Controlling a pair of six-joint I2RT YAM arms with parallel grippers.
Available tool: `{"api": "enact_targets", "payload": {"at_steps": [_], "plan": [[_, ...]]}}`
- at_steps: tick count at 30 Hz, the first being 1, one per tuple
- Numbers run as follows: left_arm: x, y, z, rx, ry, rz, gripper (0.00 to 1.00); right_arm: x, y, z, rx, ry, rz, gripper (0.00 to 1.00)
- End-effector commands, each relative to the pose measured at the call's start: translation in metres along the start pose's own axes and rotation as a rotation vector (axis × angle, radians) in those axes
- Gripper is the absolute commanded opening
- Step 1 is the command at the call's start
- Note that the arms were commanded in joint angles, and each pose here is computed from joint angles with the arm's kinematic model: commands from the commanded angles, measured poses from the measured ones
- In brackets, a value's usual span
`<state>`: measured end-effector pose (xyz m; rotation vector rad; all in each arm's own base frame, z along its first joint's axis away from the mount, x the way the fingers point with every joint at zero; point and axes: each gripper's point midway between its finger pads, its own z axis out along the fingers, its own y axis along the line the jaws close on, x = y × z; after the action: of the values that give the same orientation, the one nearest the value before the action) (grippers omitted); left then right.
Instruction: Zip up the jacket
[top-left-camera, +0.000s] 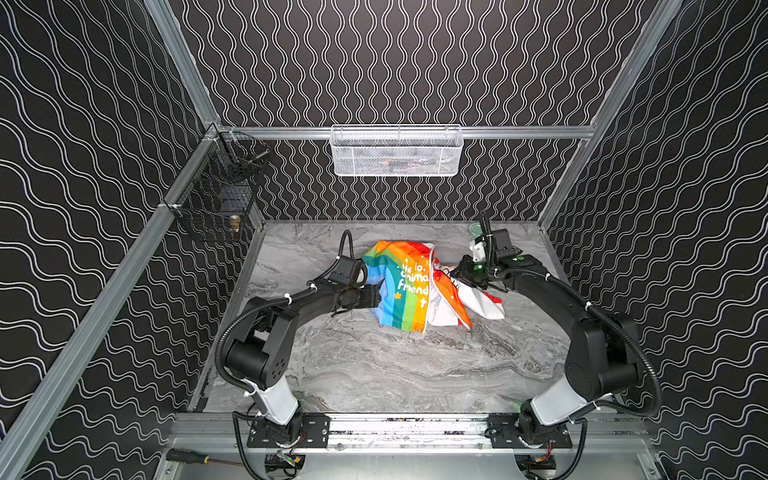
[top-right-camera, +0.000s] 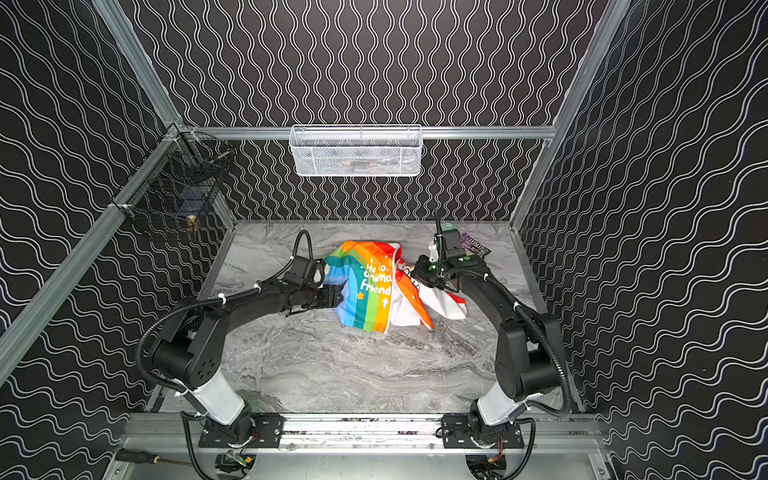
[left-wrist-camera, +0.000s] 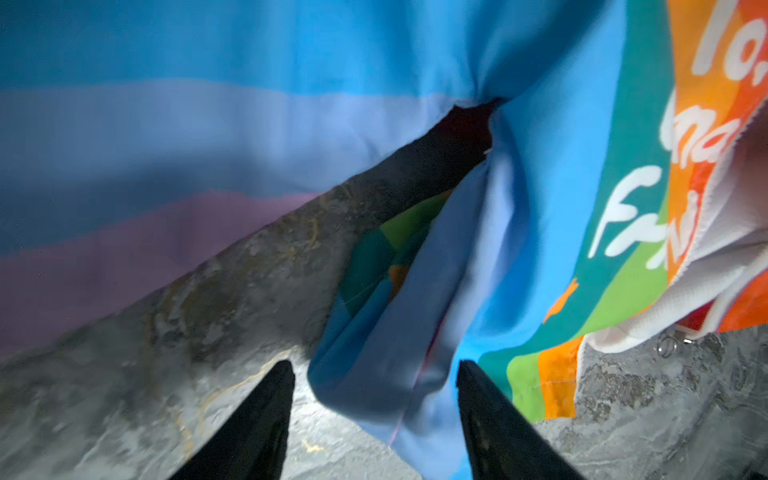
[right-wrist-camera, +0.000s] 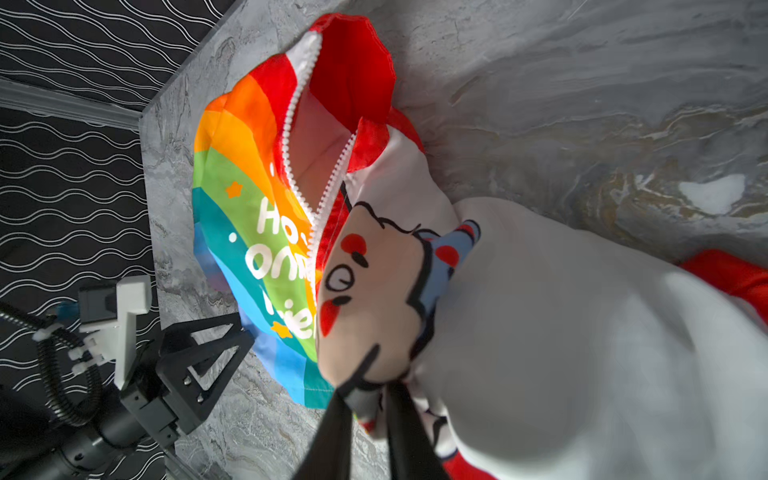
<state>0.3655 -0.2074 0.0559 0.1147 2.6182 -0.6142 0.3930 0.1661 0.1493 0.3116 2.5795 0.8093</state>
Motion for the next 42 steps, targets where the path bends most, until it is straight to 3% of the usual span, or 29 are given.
{"api": "enact_targets", "payload": {"at_steps": [1,3,7,12,27,35,42], "plan": [[-0.004,-0.019,0.008,0.060,0.003,0.059,0.64,-0.003,0.005,0.002,-0.035,-0.007,-0.007,0.35],[0.001,-0.026,0.012,0.070,0.026,0.083,0.59,-0.003,0.004,0.001,-0.033,-0.007,-0.010,0.42],[0.005,-0.043,0.010,0.088,0.049,0.134,0.29,-0.002,0.003,-0.007,-0.016,-0.025,-0.022,0.54],[0.001,-0.062,-0.006,0.129,0.048,0.151,0.00,-0.003,0.000,-0.018,0.016,-0.055,-0.044,0.61],[-0.036,-0.133,-0.084,0.347,0.026,0.126,0.00,-0.004,-0.015,-0.031,0.082,-0.092,-0.066,0.64],[-0.041,-0.141,-0.103,0.351,0.041,0.087,0.00,0.005,-0.016,-0.032,0.068,-0.065,-0.068,0.65],[-0.047,-0.137,-0.104,0.321,0.048,0.071,0.00,0.050,-0.027,-0.036,0.000,-0.017,-0.073,0.63]]}}
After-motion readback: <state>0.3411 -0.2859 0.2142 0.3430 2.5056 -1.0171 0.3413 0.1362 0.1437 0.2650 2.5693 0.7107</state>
